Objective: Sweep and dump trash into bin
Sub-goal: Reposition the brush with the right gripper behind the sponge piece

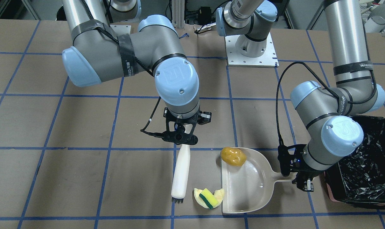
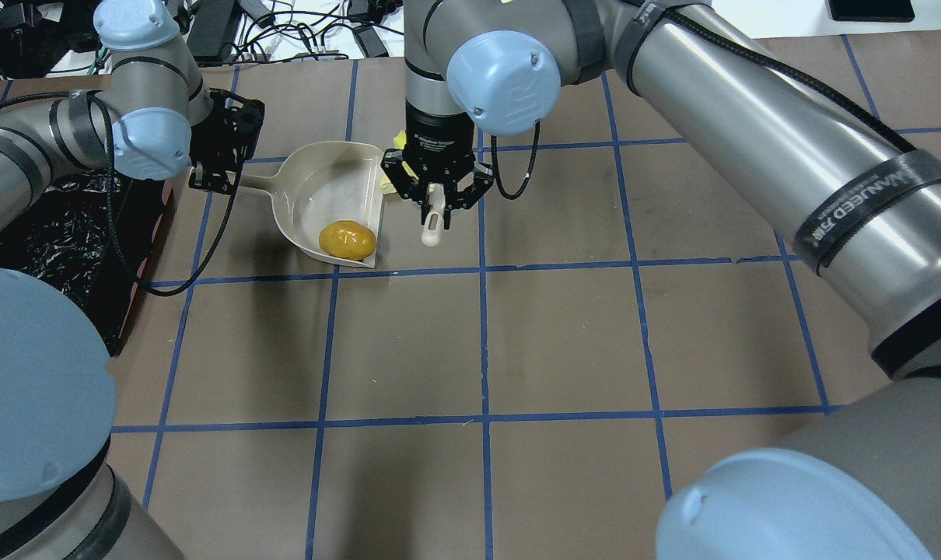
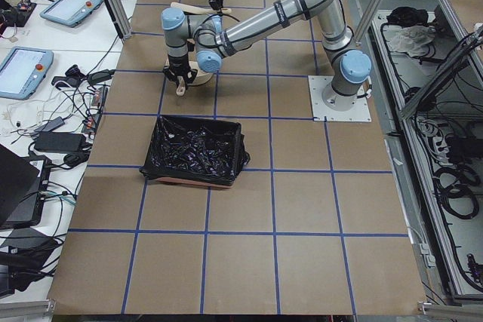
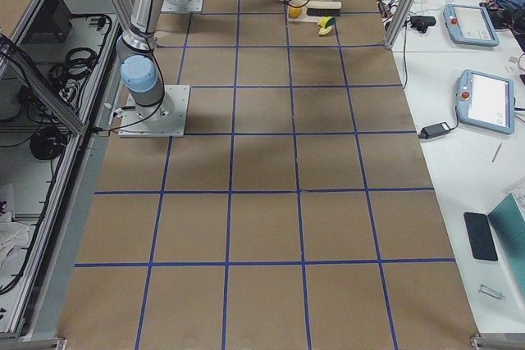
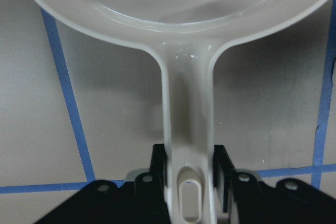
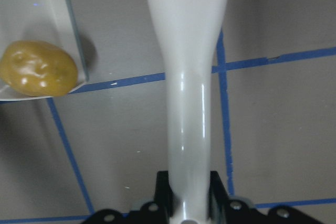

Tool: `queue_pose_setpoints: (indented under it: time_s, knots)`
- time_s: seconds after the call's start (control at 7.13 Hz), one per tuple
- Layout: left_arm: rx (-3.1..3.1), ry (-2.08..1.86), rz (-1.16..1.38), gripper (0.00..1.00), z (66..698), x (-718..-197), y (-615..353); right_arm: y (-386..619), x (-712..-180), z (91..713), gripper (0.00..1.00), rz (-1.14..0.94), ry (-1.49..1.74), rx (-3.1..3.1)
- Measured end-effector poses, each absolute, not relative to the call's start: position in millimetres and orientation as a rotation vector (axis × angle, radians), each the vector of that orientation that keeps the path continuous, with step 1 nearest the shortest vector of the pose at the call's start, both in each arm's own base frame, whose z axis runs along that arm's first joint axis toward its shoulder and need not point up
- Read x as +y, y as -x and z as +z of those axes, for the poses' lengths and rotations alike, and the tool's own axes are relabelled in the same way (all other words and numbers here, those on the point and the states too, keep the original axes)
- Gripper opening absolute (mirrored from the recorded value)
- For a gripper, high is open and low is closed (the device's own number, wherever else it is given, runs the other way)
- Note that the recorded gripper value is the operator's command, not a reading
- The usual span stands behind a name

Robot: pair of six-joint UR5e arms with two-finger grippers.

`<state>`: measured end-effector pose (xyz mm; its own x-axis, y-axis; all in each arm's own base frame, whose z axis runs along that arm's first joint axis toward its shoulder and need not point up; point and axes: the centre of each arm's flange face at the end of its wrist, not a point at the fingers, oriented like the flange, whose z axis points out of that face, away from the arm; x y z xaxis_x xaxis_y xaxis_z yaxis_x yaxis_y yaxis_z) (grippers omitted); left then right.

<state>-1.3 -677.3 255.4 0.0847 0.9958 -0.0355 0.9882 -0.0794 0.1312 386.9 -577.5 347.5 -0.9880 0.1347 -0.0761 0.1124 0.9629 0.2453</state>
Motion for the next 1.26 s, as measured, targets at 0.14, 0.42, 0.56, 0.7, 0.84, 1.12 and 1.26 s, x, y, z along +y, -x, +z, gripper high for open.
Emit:
queue_pose_setpoints:
  time_s: [0.14, 0.42, 0.56, 0.7, 0.84, 1.12, 1.26]
  knots:
    - [2.045, -2.222, 0.095, 0.0, 255.3, -677.3, 1.4, -370.5, -581.9, 333.7, 0.0, 0.38, -0.078, 3.042]
    - [2.047, -2.221, 0.094, 0.0, 254.7, -677.5, 1.4, -356.9, -594.3, 298.1, 0.0, 0.367, 0.068, 3.064]
    - [2.048, -2.22, 0.094, 0.0, 254.5, -677.5, 1.4, -357.0, -600.9, 282.4, 0.0, 0.36, 0.09, 3.067]
    - [2.049, -2.219, 0.094, 0.0, 254.4, -677.5, 1.4, -358.7, -607.5, 267.5, 0.0, 0.364, 0.101, 3.069]
    - [2.049, -2.219, 0.094, 0.0, 254.4, -677.5, 1.4, -360.1, -612.8, 257.4, 0.0, 0.37, 0.106, 3.069]
    - [2.049, -2.22, 0.092, 0.0, 254.4, -677.6, 1.5, -364.4, -617.2, 244.7, 0.0, 0.381, 0.114, 3.068]
    - [2.048, -2.221, 0.092, 0.0, 254.4, -677.6, 1.5, -367.9, -616.7, 240.4, 0.0, 0.387, 0.121, 3.066]
